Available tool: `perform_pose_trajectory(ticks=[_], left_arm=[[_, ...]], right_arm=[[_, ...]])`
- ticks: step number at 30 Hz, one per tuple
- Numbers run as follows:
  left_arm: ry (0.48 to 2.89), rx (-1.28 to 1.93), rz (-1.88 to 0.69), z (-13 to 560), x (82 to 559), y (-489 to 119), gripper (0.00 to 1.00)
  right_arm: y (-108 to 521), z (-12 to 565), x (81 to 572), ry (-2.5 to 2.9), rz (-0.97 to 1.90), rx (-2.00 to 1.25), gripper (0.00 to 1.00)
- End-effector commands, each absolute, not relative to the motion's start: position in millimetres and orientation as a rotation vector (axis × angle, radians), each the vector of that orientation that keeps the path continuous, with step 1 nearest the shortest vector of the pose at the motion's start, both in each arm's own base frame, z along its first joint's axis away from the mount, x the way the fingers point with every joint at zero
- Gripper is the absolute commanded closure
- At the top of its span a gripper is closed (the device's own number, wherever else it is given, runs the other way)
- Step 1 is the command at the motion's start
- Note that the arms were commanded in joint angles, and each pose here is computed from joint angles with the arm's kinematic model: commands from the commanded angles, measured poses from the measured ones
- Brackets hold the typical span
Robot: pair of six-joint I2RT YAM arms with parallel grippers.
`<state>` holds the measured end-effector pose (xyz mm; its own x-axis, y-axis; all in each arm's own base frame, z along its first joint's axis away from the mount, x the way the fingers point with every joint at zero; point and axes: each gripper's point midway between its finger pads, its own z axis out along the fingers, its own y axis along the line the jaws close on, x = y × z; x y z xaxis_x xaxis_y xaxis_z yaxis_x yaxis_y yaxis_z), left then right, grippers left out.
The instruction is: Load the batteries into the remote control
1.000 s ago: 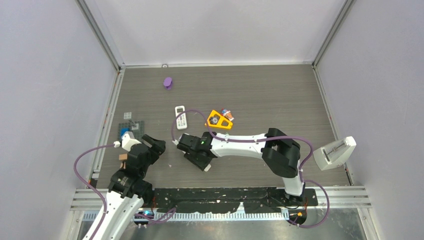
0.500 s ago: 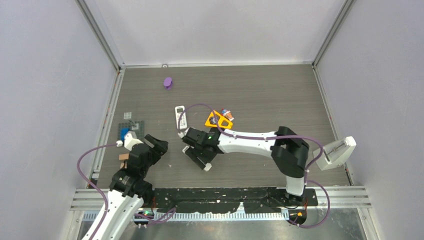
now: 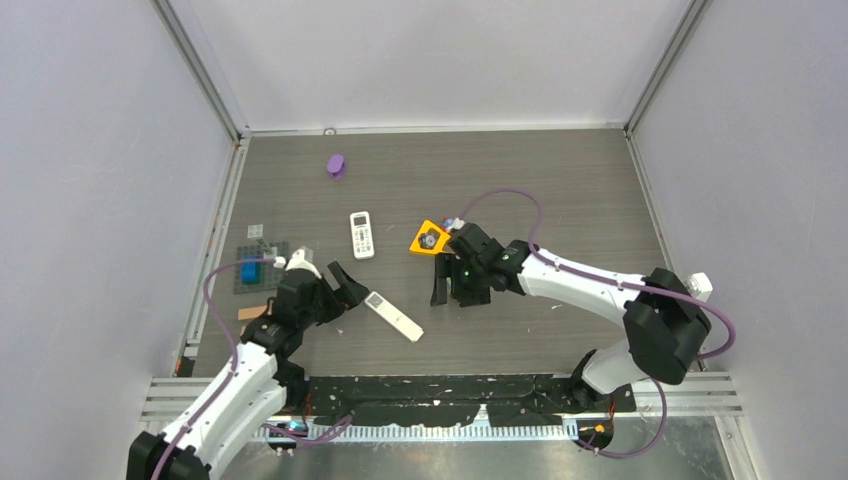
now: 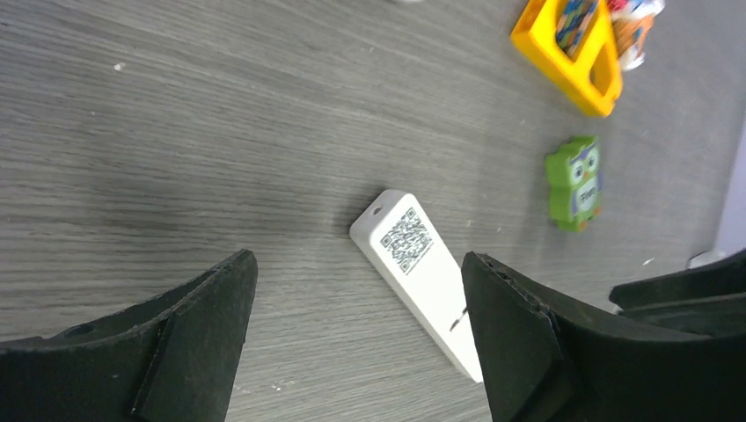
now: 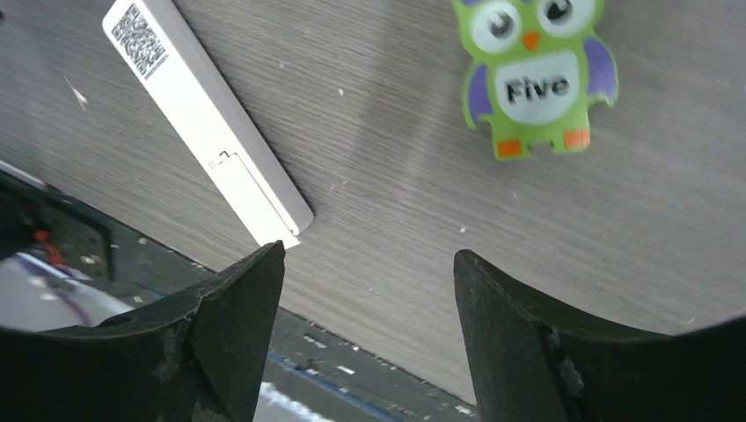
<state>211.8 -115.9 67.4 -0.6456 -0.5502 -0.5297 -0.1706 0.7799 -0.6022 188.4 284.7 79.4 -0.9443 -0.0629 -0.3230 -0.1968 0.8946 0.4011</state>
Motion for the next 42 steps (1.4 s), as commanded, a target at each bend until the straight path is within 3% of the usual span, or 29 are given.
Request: perform_pose_trajectory(ticks=[1,5,9,29,42], left_arm=[[2.181,-0.361,-0.711,86.3,230.0,-129.7,0.13],[2.204,-0.340,-0.702,75.5,232.6,-131.9,0.13],[2.233,-0.318,-0.723,65.6,234.6,-138.0,0.13],[2.264,-0.339,-0.637,42.4,240.5,-129.7,0.14],[2.159,-0.273,-0.672,57.2,247.1,-132.6,0.14]], right_arm=[[322.5,113.3,178.6,2.703,0.999,0.166,0.32],[333.5,103.7,160.8,2.761,1.003,0.255,0.45],[343.2,96.4,151.9,2.800,0.984,0.299,0.47],[344.9,39.2,124.8,2.996,0.807,0.566,0.49],[337.5,26.3,128.9,2.976,0.750,0.697,0.42]])
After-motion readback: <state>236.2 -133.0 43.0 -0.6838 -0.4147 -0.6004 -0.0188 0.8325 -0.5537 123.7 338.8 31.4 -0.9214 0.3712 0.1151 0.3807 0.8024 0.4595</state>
